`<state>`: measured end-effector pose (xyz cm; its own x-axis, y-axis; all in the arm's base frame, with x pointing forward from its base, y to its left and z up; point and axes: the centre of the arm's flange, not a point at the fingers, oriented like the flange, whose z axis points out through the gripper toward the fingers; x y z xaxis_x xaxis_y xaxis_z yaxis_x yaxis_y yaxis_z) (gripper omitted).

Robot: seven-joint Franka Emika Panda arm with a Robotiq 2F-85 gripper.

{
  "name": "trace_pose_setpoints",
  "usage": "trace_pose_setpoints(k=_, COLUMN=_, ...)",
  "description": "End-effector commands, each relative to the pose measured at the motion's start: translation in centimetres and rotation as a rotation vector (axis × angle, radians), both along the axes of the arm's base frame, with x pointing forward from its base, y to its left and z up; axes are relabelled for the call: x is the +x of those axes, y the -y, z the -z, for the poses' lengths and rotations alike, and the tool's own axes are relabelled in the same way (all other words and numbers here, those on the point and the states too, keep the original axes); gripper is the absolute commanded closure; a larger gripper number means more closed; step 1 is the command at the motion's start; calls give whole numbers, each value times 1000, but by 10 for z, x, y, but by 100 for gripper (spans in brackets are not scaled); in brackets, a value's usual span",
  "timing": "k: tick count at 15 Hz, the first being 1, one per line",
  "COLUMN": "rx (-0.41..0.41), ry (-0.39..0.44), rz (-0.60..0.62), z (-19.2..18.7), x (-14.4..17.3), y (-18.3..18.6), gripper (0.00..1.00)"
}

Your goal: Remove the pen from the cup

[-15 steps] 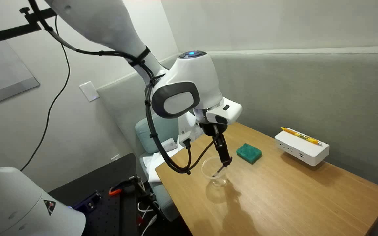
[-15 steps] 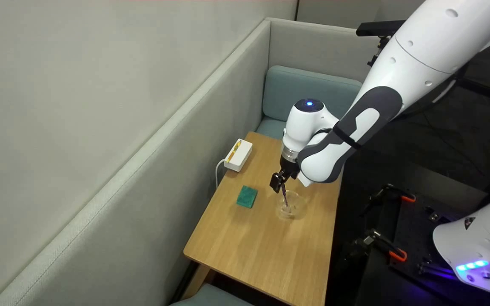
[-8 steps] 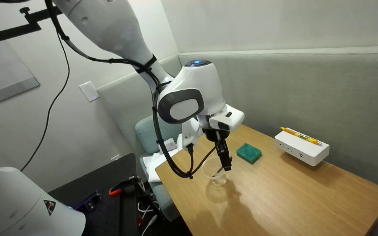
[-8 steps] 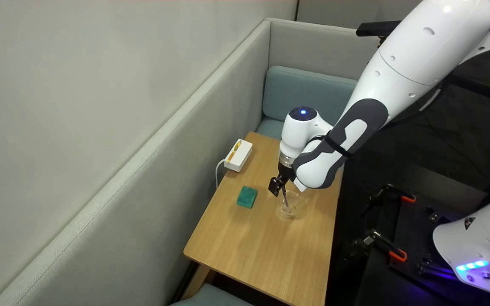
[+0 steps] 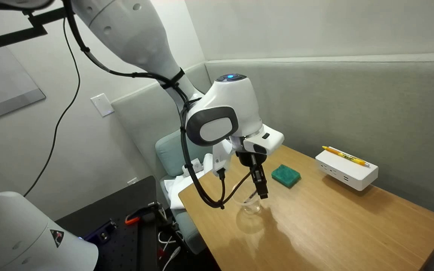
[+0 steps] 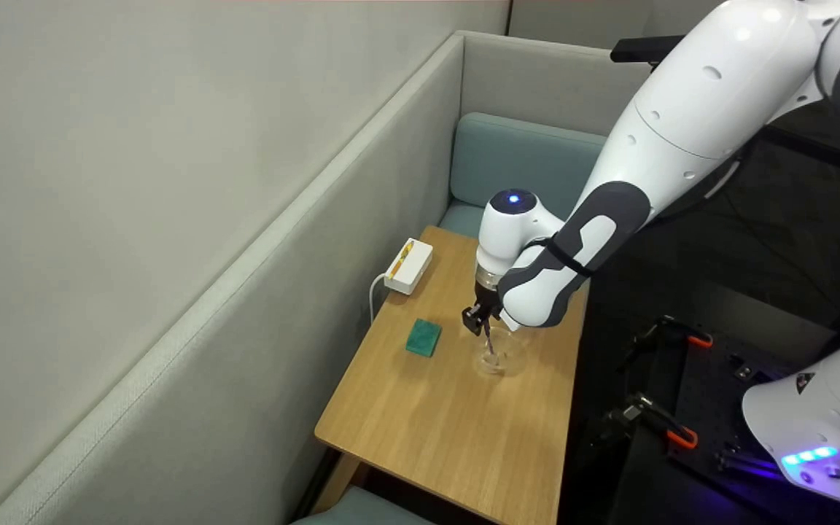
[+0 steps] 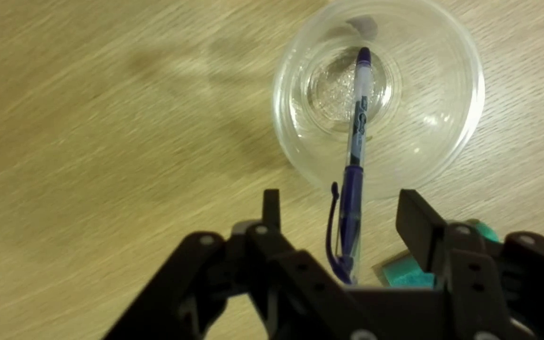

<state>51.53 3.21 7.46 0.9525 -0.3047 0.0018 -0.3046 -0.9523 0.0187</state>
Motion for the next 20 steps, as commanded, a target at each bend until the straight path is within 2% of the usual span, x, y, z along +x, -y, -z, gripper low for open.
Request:
trace_pose_setpoints(k=1, rx=-22, ry=15, rz=14, z=1, x=5, y=-3, gripper=65)
trace_pose_setpoints(k=5, rx=-32, ry=21, rz=10, z=-2, x=6, y=-5, gripper=95)
trace_pose_setpoints(k=6, rx=-34, ry=22, rz=9, z=-3, x=6, y=-5, gripper=99)
trace_pose_setpoints(k=7, rx=-39, ry=25, rz=9, z=-6, x=5, y=-6, gripper=100)
trace_pose_setpoints(k=8, rx=-47, ry=30, rz=11, z=-10, x=3, y=-7, gripper=96)
trace_pose_setpoints(k=12, rx=-86, ry=61, rz=9, z=-31, x=-6, y=-12, gripper=96)
trace_pose_setpoints(k=17, rx=-132, ry=121, rz=39, z=-76, x=-22, y=-4, gripper=96)
trace_pose_setpoints(k=20, rx=-125, ry=140, rz=50, z=-108, x=-35, y=9, gripper=96)
